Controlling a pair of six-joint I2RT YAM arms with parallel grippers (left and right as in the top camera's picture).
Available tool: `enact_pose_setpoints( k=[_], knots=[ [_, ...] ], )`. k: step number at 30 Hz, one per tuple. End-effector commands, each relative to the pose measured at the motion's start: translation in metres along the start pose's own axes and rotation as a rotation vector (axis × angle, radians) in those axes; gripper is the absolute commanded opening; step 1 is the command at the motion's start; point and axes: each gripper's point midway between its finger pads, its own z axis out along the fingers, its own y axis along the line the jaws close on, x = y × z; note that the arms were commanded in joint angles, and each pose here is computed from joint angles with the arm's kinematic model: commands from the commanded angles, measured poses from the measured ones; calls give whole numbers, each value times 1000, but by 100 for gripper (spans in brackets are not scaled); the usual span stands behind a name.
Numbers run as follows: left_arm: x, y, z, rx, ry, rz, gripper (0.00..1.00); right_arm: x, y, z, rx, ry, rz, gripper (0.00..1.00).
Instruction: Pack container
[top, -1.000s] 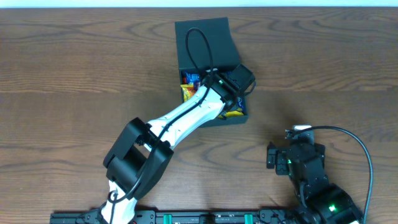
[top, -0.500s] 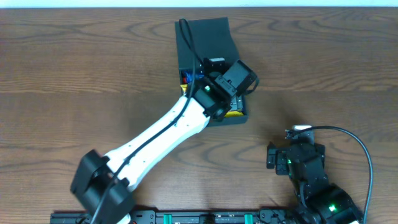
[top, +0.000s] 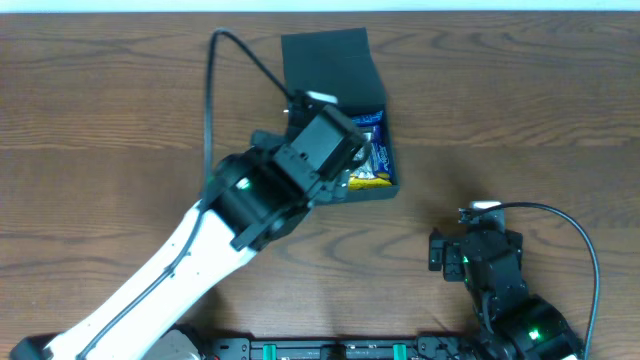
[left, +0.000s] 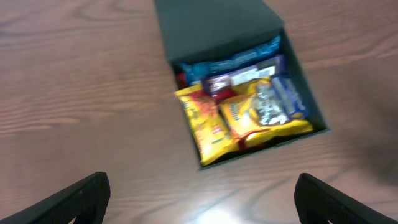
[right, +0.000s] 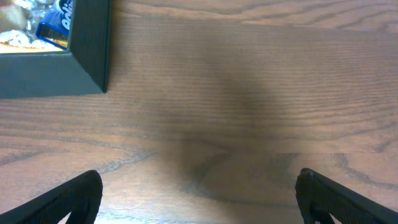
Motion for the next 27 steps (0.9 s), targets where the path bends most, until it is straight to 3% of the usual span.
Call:
enact_pose_setpoints(
  k=[1,6,13,20,27],
  knots=[
    [-3,19,-19,-37,-54,61,95,1,-4,1,17,1,21,99],
    [3,38,-45,-35,-81,127,95,1,-4,1,17,1,21,99],
    [27,81,-84,-50,-123,97,96,1,-4,1,17,1,21,99],
    [61,81,-150,215,-288,216,95,1,-4,1,17,1,21,99],
    [92,80,-135,253,-306,263,95,1,-4,1,17,1,21,99]
  ],
)
